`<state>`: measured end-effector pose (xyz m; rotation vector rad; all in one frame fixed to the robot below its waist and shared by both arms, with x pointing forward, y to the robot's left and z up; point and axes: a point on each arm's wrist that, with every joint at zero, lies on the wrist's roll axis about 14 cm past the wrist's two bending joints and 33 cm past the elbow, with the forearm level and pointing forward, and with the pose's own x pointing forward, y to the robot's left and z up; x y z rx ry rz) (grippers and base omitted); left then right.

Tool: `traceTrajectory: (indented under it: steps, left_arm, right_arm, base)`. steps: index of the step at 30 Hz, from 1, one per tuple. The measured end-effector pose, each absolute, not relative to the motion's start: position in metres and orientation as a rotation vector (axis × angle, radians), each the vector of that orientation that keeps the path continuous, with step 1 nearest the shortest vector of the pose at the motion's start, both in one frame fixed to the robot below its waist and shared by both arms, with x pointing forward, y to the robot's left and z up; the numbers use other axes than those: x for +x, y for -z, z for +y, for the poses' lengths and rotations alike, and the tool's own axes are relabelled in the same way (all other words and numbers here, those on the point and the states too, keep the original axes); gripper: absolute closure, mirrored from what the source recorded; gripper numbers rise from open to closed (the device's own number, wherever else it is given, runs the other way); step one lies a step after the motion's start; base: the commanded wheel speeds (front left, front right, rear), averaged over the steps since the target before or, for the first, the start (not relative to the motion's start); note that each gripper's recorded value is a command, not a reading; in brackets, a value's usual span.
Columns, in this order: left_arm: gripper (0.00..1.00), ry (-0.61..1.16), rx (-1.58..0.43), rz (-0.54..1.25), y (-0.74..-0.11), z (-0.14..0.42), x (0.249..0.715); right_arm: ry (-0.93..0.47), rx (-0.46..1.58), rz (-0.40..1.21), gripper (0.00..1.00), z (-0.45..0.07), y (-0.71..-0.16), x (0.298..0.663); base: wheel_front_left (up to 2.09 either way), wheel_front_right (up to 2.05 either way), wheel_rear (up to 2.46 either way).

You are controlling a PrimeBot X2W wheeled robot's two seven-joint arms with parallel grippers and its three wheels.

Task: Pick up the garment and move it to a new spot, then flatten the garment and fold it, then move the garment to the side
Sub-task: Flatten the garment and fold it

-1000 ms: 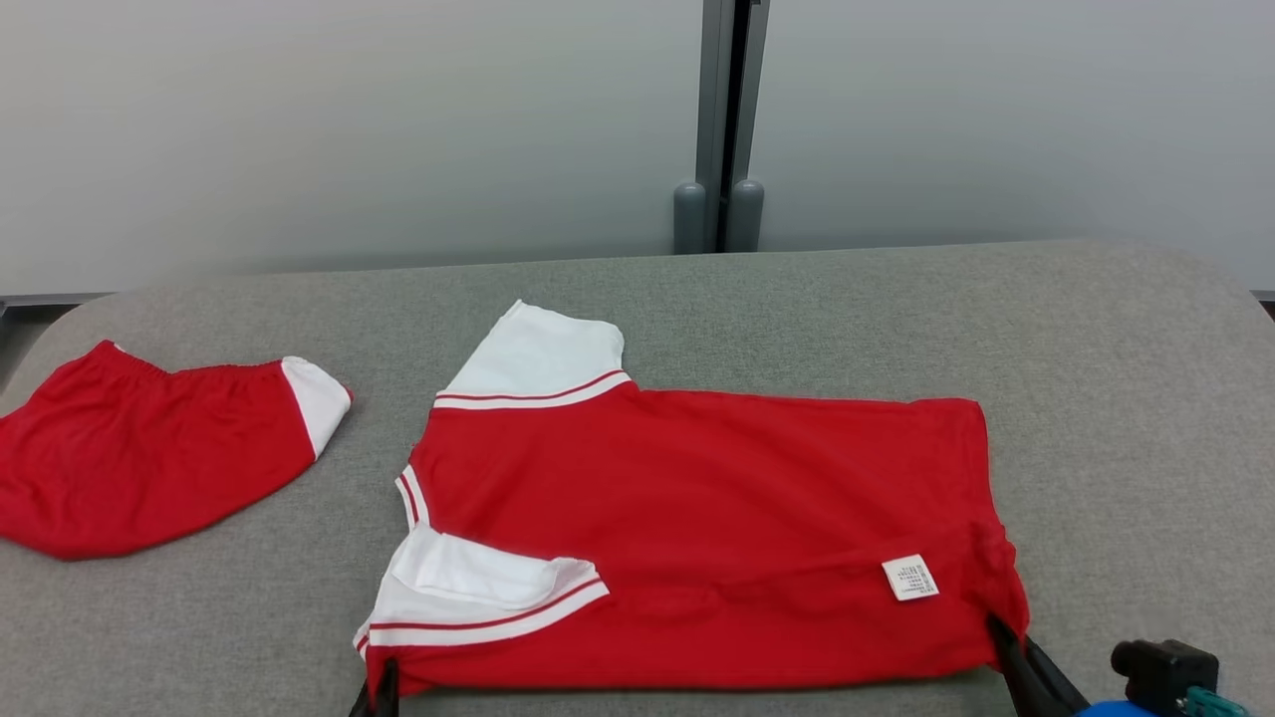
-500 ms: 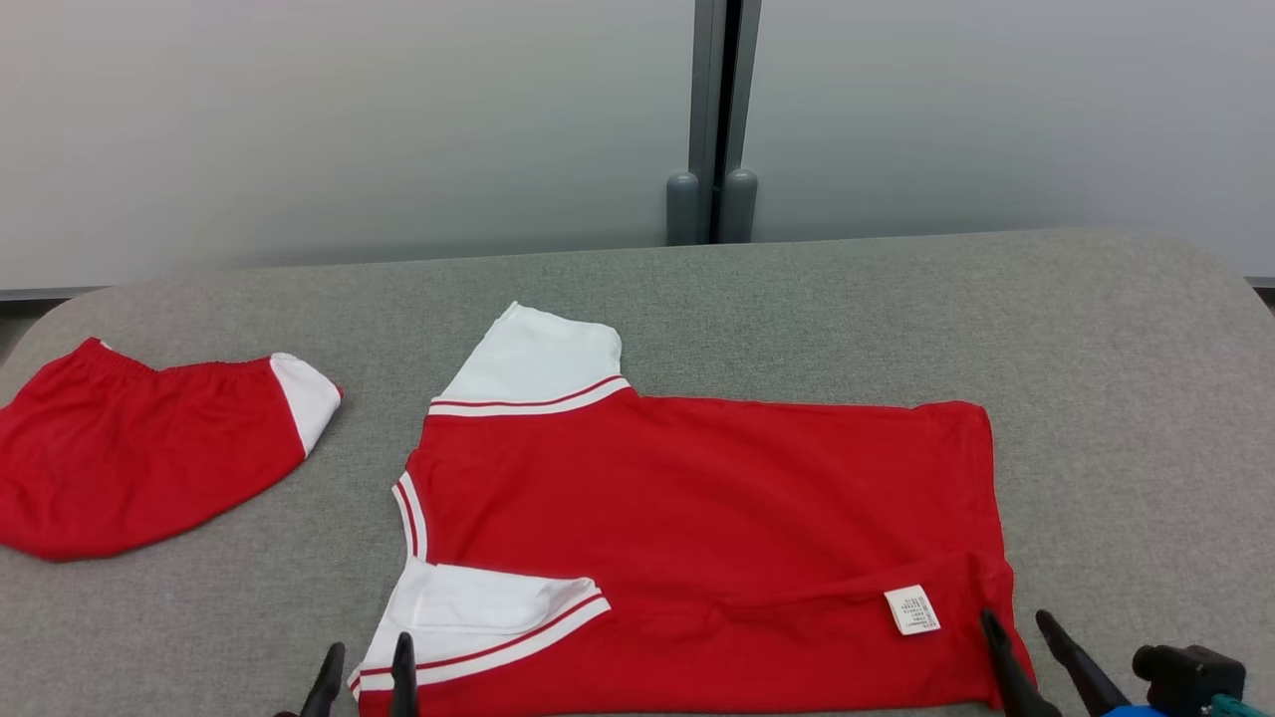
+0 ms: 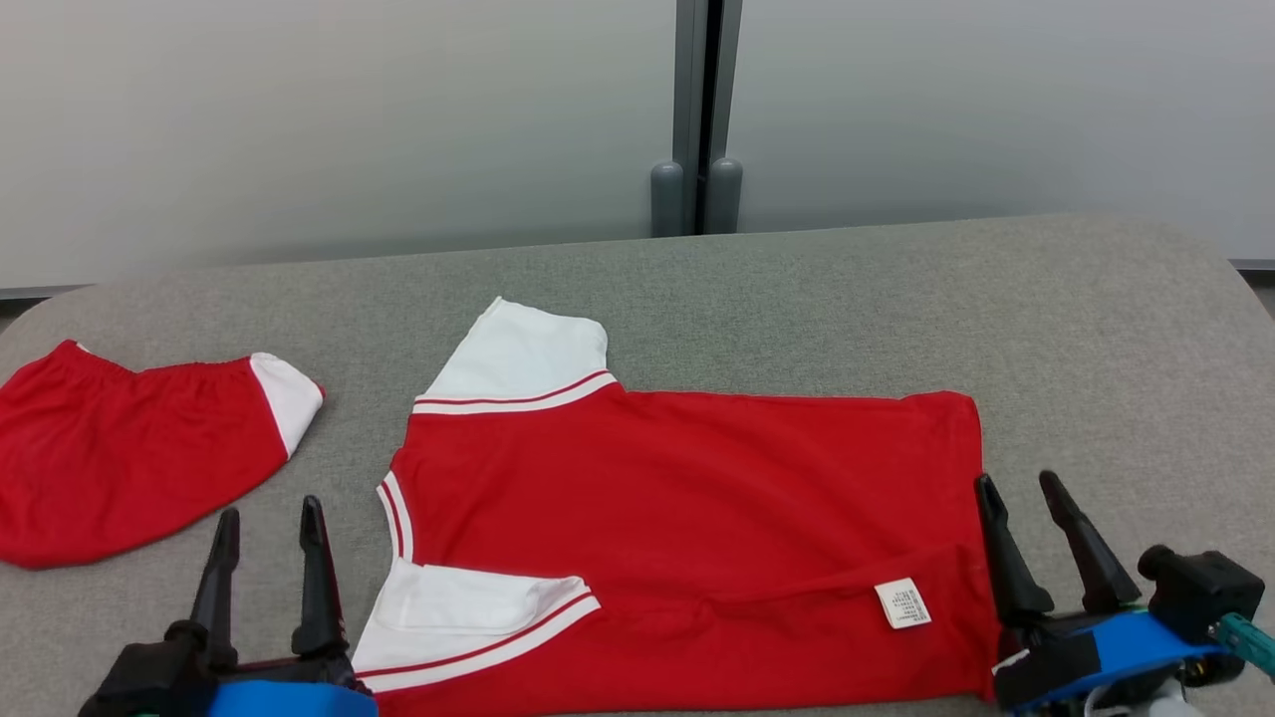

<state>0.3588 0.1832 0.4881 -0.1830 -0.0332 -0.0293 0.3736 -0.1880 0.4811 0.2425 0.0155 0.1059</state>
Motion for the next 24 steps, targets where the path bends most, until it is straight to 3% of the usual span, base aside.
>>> traceTrajectory:
  steps: [7,24]
  left_arm:
    - [0.00,0.001,-0.148,-0.085,-0.504,0.193,0.369]
    - [0.00,0.012,-0.070,-0.011,-0.482,0.191,0.361]
  right_arm:
    - [-0.113,0.256,-0.078,0.00,-0.172,-0.507,0.382]
    - [-0.121,0.233,-0.031,0.00,-0.155,-0.491,0.366]
  base:
    - [0.00,0.00,0.00]
    - [0.00,0.00,0.00]
